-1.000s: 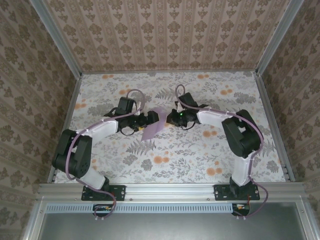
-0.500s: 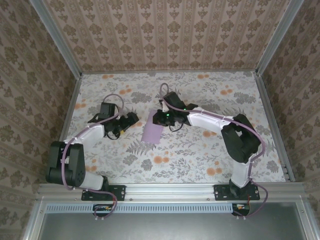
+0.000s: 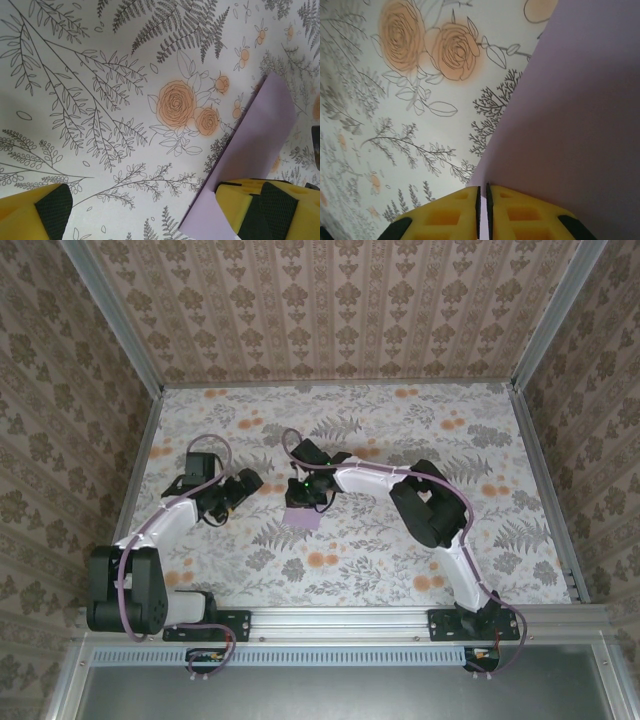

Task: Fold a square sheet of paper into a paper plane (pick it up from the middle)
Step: Move the paper to the center of the table.

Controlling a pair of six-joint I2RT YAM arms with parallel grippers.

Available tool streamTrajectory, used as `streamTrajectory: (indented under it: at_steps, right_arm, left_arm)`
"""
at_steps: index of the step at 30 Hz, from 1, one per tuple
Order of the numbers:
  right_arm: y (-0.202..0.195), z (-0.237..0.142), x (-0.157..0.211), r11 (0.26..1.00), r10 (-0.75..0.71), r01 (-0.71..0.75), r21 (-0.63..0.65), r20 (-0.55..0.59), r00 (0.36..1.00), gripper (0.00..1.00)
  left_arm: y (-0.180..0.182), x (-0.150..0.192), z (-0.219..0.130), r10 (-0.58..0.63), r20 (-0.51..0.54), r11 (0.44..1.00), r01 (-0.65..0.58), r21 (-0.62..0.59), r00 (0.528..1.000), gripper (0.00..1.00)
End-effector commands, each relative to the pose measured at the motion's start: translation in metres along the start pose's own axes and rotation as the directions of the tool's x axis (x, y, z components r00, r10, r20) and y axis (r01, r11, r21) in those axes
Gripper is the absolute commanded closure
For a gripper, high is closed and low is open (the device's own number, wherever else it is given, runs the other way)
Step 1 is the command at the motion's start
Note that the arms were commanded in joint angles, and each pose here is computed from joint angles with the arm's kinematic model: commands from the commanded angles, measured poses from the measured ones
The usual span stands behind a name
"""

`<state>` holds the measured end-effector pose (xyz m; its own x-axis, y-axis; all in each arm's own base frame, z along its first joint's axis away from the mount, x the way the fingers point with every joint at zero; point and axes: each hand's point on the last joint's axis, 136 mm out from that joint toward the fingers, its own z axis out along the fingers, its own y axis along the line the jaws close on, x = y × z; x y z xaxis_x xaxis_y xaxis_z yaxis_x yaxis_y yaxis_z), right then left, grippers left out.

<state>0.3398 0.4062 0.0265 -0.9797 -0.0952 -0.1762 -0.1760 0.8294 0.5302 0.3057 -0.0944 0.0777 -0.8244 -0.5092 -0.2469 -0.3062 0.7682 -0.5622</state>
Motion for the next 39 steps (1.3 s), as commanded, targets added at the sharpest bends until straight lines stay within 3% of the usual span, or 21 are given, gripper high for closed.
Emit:
streamTrajectory:
  at_steps: [1, 8, 14, 18, 21, 24, 28, 33, 39]
  right_arm:
    - [-0.008, 0.006, 0.013, 0.998, -0.035, 0.038, 0.044, -0.067, 0.997, 0.84]
    - [-0.038, 0.002, 0.041, 0.974, -0.173, 0.197, 0.115, -0.188, 0.967, 0.84]
    - [-0.060, -0.030, 0.064, 0.947, -0.286, 0.312, 0.073, -0.246, 0.926, 0.80]
    - [-0.035, -0.055, 0.063, 0.965, -0.261, 0.252, -0.072, -0.184, 0.948, 0.72]
    - [-0.016, -0.088, 0.043, 0.969, -0.198, 0.189, -0.156, -0.047, 0.979, 0.59]
    - [-0.022, -0.122, 0.023, 0.979, -0.102, 0.114, -0.167, 0.081, 0.992, 0.50]
    - [-0.061, -0.149, 0.012, 0.996, 0.020, -0.002, -0.095, 0.191, 0.981, 0.38]
    - [-0.091, -0.157, 0.017, 0.993, 0.102, -0.084, -0.086, 0.226, 0.969, 0.24]
    - [-0.108, -0.150, 0.020, 0.986, 0.160, -0.145, -0.077, 0.248, 0.955, 0.12]
  left_arm:
    - [0.002, 0.006, -0.001, 0.013, -0.021, 1.000, -0.013, 0.000, 1.000, 0.00]
    - [-0.017, 0.008, 0.001, 0.089, -0.043, 0.995, -0.086, 0.053, 0.995, 0.02]
    - [-0.037, 0.018, 0.009, 0.180, -0.080, 0.983, -0.175, 0.064, 0.980, 0.03]
    - [-0.054, 0.024, 0.018, 0.205, -0.095, 0.976, -0.195, 0.097, 0.974, 0.04]
    - [-0.068, 0.031, 0.023, 0.232, -0.111, 0.967, -0.218, 0.130, 0.966, 0.08]
    - [-0.085, 0.038, 0.026, 0.263, -0.121, 0.955, -0.241, 0.174, 0.957, 0.16]
    - [-0.107, 0.051, 0.030, 0.315, -0.154, 0.931, -0.274, 0.240, 0.936, 0.26]
    - [-0.131, 0.073, 0.043, 0.382, -0.201, 0.904, -0.320, 0.283, 0.902, 0.41]
    - [-0.148, 0.096, 0.067, 0.409, -0.260, 0.895, -0.330, 0.300, 0.875, 0.69]
